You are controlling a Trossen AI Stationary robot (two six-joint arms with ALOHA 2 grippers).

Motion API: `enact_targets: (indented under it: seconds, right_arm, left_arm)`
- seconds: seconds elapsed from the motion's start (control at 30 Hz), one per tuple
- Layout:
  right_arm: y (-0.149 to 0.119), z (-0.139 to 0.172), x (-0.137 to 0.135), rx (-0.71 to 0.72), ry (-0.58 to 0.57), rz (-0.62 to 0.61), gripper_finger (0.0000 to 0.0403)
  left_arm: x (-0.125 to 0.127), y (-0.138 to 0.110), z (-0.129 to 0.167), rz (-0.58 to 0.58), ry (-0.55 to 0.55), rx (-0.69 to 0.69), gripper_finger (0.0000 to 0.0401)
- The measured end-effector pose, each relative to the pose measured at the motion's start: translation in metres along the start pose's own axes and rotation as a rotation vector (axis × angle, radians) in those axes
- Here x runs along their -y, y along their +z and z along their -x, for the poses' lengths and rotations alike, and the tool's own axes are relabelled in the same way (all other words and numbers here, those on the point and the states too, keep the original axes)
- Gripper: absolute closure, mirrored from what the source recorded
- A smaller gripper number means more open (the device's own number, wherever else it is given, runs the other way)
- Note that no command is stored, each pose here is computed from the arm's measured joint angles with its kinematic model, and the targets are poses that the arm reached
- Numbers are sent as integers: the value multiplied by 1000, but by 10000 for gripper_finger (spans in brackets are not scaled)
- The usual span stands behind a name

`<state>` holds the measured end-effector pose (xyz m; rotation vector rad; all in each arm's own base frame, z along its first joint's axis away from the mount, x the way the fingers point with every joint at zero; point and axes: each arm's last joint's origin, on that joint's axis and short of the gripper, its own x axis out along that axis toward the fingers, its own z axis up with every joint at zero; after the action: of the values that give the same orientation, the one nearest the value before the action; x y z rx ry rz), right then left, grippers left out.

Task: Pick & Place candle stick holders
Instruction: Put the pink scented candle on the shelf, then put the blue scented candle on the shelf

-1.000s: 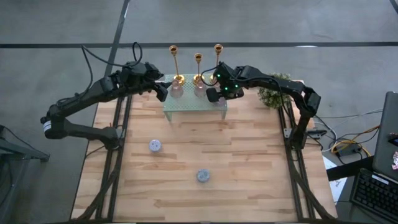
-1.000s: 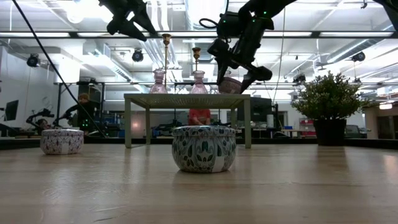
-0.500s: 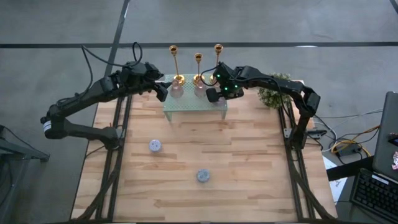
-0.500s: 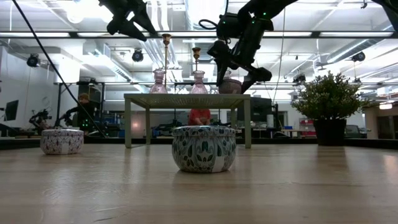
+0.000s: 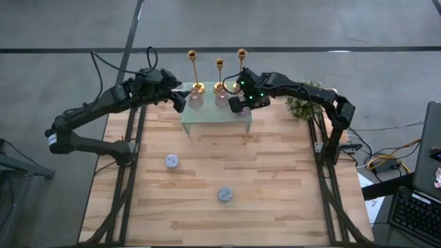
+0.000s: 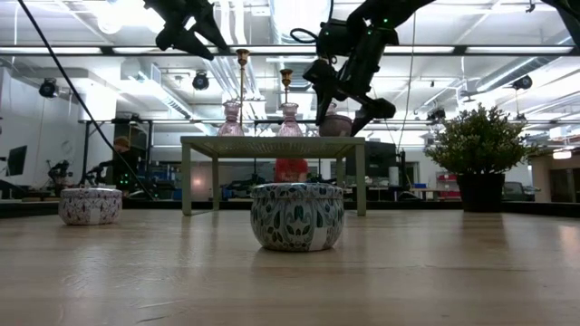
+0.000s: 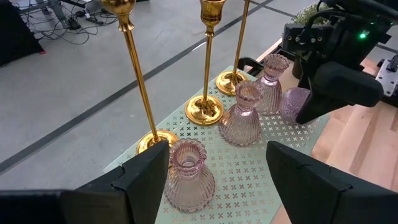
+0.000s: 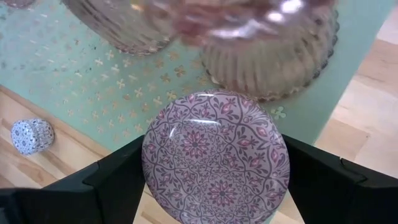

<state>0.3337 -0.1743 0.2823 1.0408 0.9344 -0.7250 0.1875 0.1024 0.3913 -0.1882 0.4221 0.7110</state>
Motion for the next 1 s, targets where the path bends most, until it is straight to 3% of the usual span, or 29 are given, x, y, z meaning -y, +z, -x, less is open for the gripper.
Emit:
enact_targets:
  seconds: [0.5,1.0]
  right_arm:
    - [5,12,-8,32,44,97,50]
    - [2,16,1,-21,-10,65,50]
  left_arm:
    - [0,0,0,1,1,0,128]
    - [0,-1,1,-1,2,-6,128]
